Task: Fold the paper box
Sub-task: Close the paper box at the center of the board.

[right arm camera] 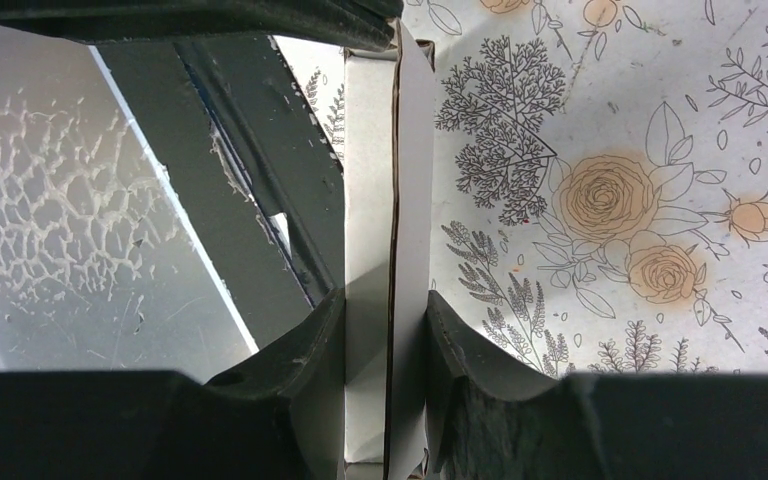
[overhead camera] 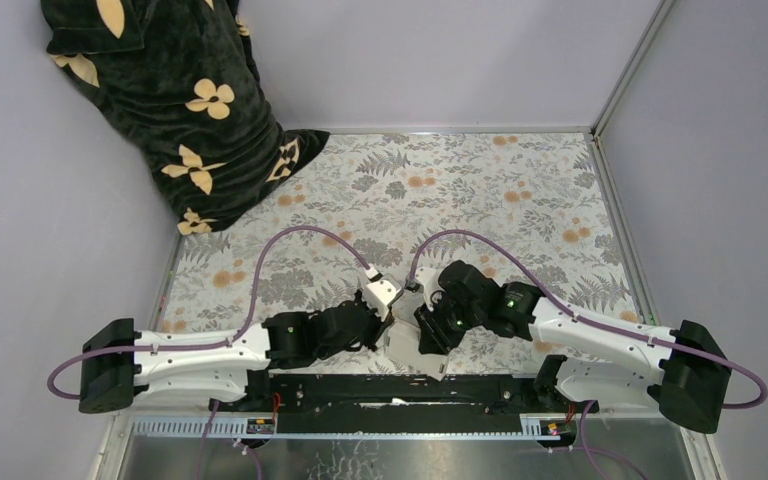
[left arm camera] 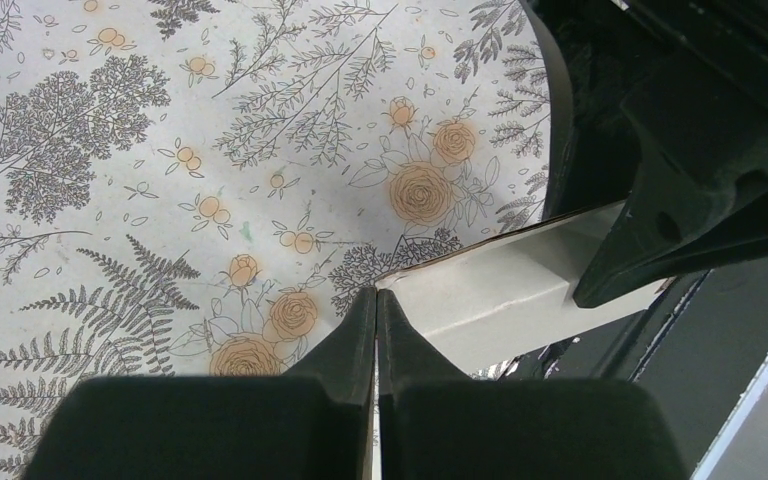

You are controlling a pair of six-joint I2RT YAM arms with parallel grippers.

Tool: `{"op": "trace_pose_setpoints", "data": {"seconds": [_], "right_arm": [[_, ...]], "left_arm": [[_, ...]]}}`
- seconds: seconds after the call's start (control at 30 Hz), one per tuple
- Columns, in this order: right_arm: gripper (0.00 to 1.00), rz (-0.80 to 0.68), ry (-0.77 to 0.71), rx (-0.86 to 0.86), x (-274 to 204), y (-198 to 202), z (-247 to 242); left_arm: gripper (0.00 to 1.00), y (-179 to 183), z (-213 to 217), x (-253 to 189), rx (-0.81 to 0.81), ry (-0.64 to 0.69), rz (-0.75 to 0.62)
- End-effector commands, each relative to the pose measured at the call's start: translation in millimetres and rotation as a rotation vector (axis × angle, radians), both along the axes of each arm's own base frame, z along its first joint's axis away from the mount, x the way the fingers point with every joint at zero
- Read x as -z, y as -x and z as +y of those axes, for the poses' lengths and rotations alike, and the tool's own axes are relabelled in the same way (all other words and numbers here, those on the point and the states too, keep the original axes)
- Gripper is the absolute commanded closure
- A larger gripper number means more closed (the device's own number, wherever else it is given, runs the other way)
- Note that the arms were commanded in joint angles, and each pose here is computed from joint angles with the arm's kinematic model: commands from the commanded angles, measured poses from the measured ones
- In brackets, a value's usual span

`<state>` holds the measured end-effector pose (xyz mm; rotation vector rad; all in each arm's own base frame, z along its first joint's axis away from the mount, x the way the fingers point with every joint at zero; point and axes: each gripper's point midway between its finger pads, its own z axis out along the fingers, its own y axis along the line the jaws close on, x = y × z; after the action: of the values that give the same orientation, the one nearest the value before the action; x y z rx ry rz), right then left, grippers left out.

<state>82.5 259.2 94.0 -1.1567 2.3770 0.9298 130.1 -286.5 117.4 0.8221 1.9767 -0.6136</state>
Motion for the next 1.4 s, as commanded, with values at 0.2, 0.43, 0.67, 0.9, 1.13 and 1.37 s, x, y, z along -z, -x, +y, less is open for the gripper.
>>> {"op": "trace_pose_setpoints", "data": {"seconds": [0.2,0.43,0.67,0.9,1.13,1.37], "right_arm": [[0.98,-0.143,-0.013,0.058,-3,-23,11],[0.98,-0.221,0.002,0.117,2,-36,13],[0.98,-0.279,0.019,0.157,9,-44,14],[0.98,-0.366,0.06,0.21,15,-57,10],[0.98,-0.38,0.078,0.214,21,-59,13],[0.98,-0.383,0.068,0.217,19,-58,13]], "left_arm": [[0.99,-16,-7,-11,-0.069,0.03,-0.049],[0.99,-24,-10,-15,-0.103,0.056,-0.068],[1.0,-30,-13,-19,-0.124,0.078,-0.084],[1.0,-35,-16,-23,-0.145,0.109,-0.092],[1.0,-37,-19,-23,-0.151,0.109,-0.09],[1.0,-38,-13,-16,-0.162,0.107,-0.085]]}}
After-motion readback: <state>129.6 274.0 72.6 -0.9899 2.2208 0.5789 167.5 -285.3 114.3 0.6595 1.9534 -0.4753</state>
